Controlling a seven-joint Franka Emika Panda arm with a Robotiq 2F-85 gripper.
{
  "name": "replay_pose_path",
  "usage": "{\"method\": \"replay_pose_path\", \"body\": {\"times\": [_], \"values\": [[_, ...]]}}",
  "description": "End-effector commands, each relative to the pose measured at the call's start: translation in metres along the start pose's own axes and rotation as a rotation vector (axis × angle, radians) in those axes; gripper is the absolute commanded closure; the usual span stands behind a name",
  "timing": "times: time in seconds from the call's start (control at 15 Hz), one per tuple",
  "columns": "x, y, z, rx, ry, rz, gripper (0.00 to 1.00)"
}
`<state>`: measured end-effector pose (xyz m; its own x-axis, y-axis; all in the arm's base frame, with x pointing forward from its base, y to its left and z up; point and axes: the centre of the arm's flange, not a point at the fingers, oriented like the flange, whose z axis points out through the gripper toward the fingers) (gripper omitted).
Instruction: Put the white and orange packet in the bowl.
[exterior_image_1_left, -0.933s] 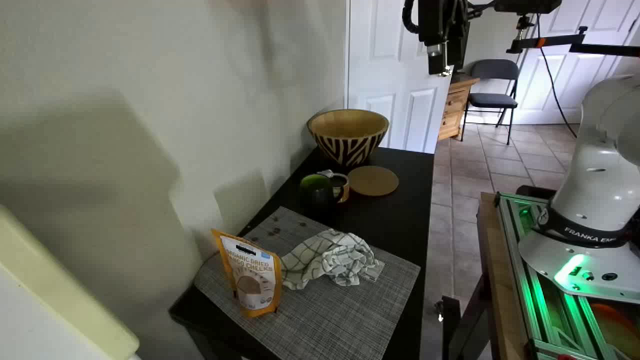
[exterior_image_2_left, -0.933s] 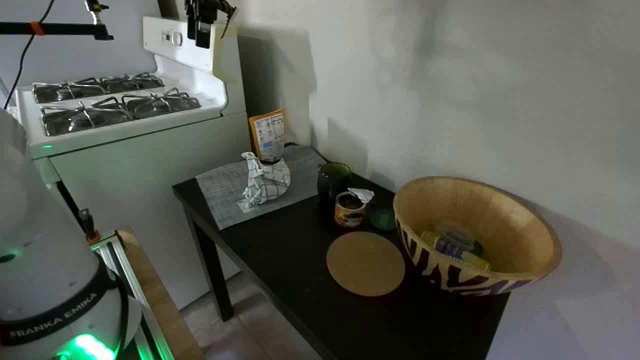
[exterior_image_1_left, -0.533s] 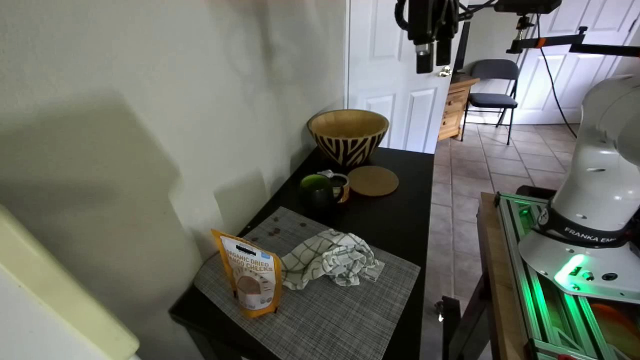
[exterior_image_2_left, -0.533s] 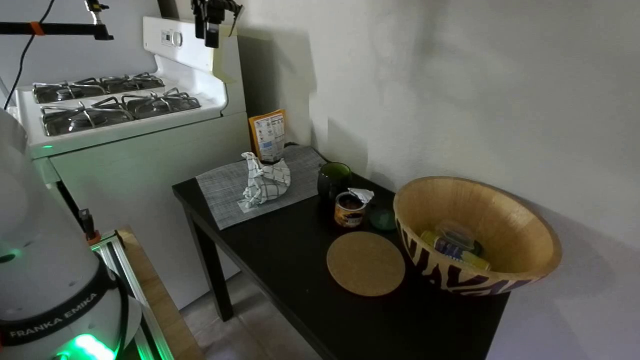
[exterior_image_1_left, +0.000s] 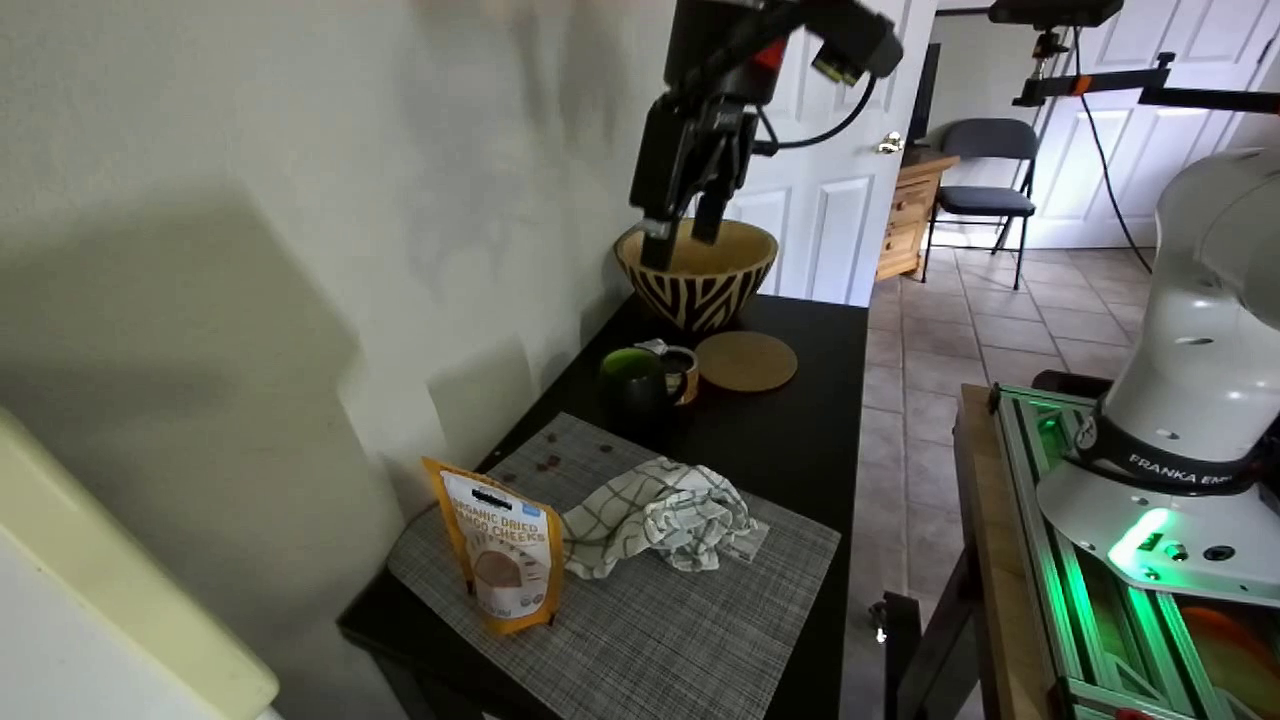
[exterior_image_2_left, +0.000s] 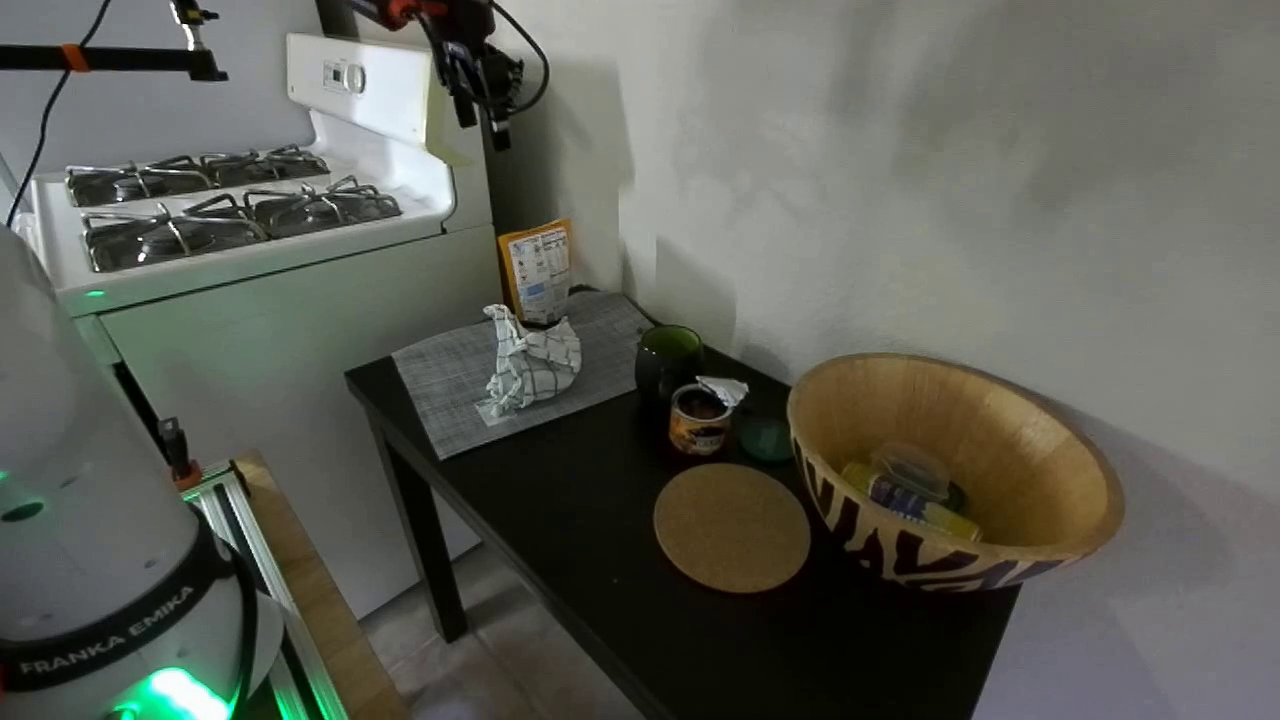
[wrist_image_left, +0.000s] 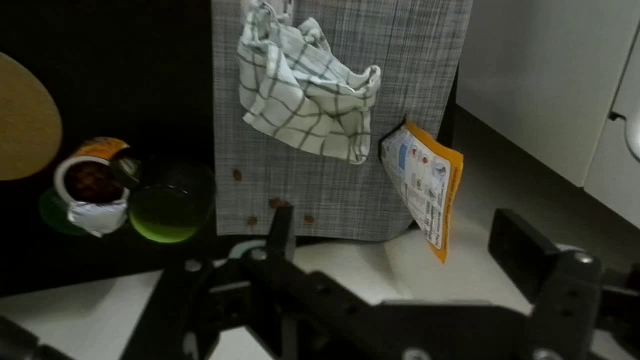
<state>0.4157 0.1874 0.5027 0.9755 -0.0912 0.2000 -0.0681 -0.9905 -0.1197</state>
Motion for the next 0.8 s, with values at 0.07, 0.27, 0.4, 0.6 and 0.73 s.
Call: {"method": "replay_pose_path", "body": {"times": [0.07,0.27,0.4,0.6,0.73], "values": [[0.014,-0.051,0.094,-0.043,0.103,-0.066,0.0],[0.02,-0.076,0.139,-0.091,0.139,-0.114,0.0],[0.026,-0.087,0.159,-0.124,0.154,-0.137,0.0],[0.041,-0.101,0.177,-0.148,0.158,-0.141,0.0],[0.05,-0.11,0.185,-0.141,0.15,-0.139,0.0]]}}
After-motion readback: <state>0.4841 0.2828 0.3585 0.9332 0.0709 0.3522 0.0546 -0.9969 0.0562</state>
